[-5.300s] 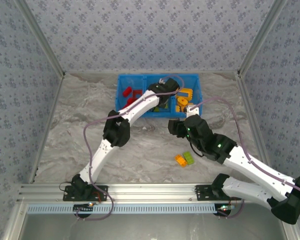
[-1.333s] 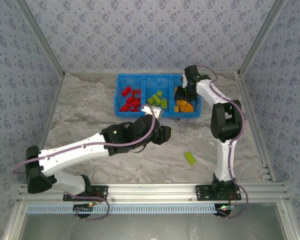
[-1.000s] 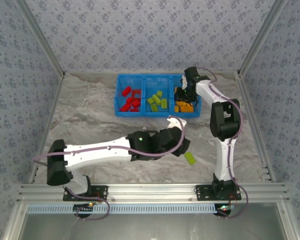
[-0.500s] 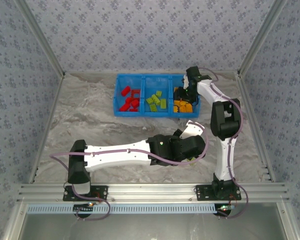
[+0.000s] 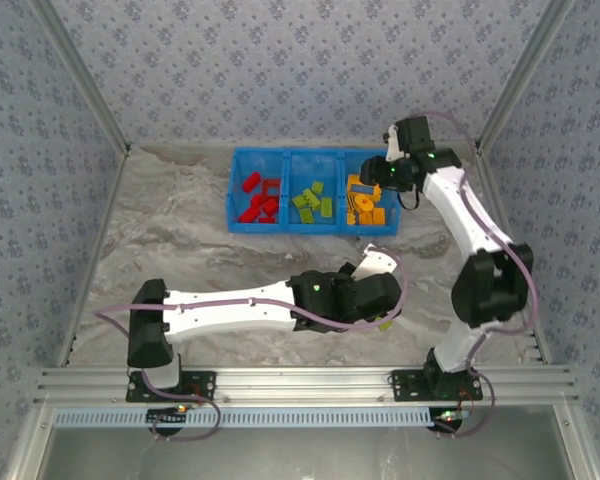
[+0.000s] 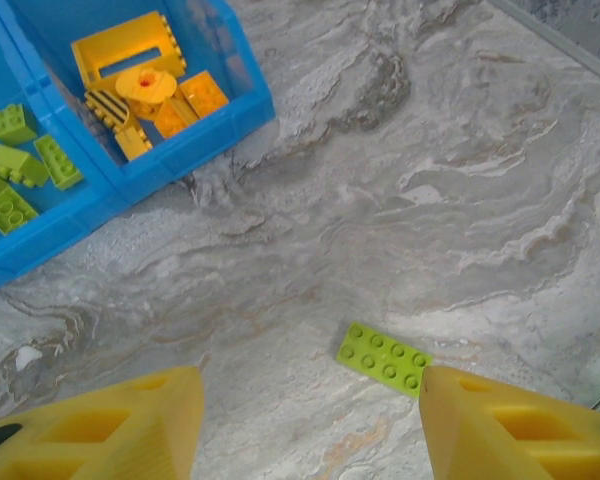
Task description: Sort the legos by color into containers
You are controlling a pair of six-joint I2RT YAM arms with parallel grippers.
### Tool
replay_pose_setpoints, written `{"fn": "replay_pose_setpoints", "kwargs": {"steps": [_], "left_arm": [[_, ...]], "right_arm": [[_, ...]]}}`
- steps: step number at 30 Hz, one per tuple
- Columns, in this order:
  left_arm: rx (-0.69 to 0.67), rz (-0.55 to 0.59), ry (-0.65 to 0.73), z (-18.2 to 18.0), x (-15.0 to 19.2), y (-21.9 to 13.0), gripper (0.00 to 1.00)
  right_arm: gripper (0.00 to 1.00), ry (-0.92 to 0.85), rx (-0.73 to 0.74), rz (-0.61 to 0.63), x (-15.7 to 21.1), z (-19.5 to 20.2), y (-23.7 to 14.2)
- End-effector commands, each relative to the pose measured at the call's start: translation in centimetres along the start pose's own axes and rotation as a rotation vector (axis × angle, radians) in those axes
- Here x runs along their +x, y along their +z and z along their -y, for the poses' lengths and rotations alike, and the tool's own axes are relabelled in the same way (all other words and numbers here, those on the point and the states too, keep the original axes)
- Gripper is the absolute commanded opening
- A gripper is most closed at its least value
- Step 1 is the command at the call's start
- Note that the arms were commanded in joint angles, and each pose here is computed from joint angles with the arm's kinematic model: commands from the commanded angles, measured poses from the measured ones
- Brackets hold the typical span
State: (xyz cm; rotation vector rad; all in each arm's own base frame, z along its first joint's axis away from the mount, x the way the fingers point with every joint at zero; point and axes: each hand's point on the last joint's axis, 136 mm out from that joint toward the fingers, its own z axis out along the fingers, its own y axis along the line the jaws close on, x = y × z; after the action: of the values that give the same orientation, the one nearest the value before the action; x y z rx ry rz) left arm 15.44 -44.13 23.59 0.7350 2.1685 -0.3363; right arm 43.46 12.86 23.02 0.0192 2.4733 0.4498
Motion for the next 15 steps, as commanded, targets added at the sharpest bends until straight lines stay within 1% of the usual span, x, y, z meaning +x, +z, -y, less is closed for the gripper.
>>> {"fn": "replay_pose_setpoints", "kwargs": {"steps": [1, 5, 8, 10, 13, 15], "left_arm": [[0.051, 0.000, -0.104, -1.2, -0.4, -0.8, 0.60], [0.062, -0.045, -0.203, -3.2, 1.6, -0.1, 0.60], [0.079, -0.077, -0.273, -4.3, 2.9, 0.4, 0.60], [0.099, -0.103, -0.310, -4.6, 3.7, 0.9, 0.60], [0.137, -0.183, -0.364, -4.2, 5.2, 2.3, 0.61], [0.158, -0.250, -0.403, -3.8, 6.3, 3.4, 0.63]], "right_arm": [[0.55, 0.031, 0.115, 0.003, 3.3, 1.3, -3.0], [0.57, 0.009, 0.177, 0.016, 8.5, 1.1, -7.2], [0.59, -0.001, 0.220, -0.017, 13.3, 1.6, -9.1], [0.59, 0.004, 0.254, -0.032, 15.9, 2.2, -10.3], [0.59, 0.023, 0.305, -0.042, 19.0, 3.5, -12.1], [0.59, 0.038, 0.305, -0.024, 20.3, 3.7, -13.2]]}}
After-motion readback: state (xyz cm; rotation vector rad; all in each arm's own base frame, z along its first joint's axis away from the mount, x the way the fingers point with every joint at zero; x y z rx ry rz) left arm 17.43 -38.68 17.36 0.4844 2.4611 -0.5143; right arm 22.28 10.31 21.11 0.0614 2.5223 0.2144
